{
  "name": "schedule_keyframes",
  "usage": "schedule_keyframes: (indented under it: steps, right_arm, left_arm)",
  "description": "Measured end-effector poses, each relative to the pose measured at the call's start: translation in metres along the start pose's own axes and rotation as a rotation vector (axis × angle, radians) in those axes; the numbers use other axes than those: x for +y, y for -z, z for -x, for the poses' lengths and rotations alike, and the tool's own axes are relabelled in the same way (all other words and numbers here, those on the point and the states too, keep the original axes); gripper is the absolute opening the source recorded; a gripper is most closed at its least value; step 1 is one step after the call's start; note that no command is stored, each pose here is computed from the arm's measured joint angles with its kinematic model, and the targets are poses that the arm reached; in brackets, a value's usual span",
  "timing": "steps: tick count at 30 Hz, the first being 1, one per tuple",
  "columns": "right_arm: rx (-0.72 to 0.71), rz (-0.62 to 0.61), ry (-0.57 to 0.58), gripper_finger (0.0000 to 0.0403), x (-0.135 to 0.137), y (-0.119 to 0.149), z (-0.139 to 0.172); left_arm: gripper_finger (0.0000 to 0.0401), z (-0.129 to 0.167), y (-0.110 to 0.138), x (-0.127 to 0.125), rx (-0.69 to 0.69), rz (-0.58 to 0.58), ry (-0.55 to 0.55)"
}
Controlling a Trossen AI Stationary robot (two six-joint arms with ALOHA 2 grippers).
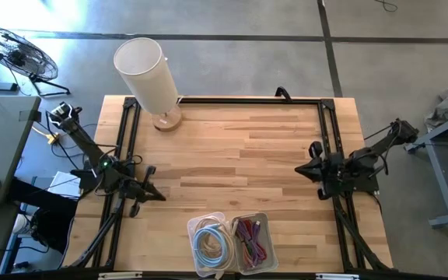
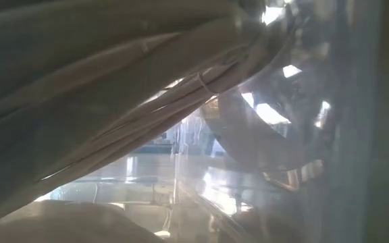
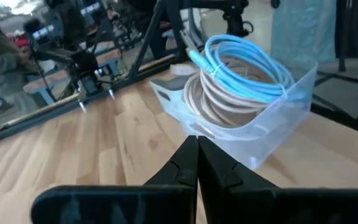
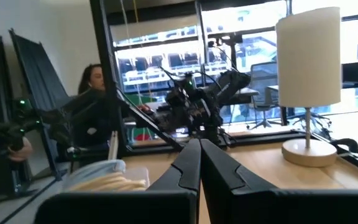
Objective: Pick & Place USB Port
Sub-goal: Return to Home Position
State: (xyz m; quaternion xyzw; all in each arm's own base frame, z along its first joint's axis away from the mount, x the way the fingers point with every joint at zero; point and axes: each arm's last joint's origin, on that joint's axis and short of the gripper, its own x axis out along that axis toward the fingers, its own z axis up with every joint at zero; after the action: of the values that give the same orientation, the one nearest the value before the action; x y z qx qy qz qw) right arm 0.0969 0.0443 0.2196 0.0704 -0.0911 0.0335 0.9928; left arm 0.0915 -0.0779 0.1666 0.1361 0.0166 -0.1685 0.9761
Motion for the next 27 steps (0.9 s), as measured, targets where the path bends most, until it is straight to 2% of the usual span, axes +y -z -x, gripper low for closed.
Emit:
schedule_keyframes:
  steps: [2,13,27]
  right_arm:
    - [0.011,0.005,0.015,0.0,-0.001,0.005,0.0]
    - [0.052,0.01,0.037,0.0,-0.005,0.037,0.004]
    - [0.1,0.135,0.064,0.0,-0.023,0.041,-0.003]
  left_arm:
    - [0.0,0.001,0.001,0.0,-0.031,0.007,0.0]
    - [0.0,0.001,0.004,0.0,-0.007,-0.089,-0.024]
    - [0.0,0.0,0.006,0.007,0.023,-0.114,-0.118]
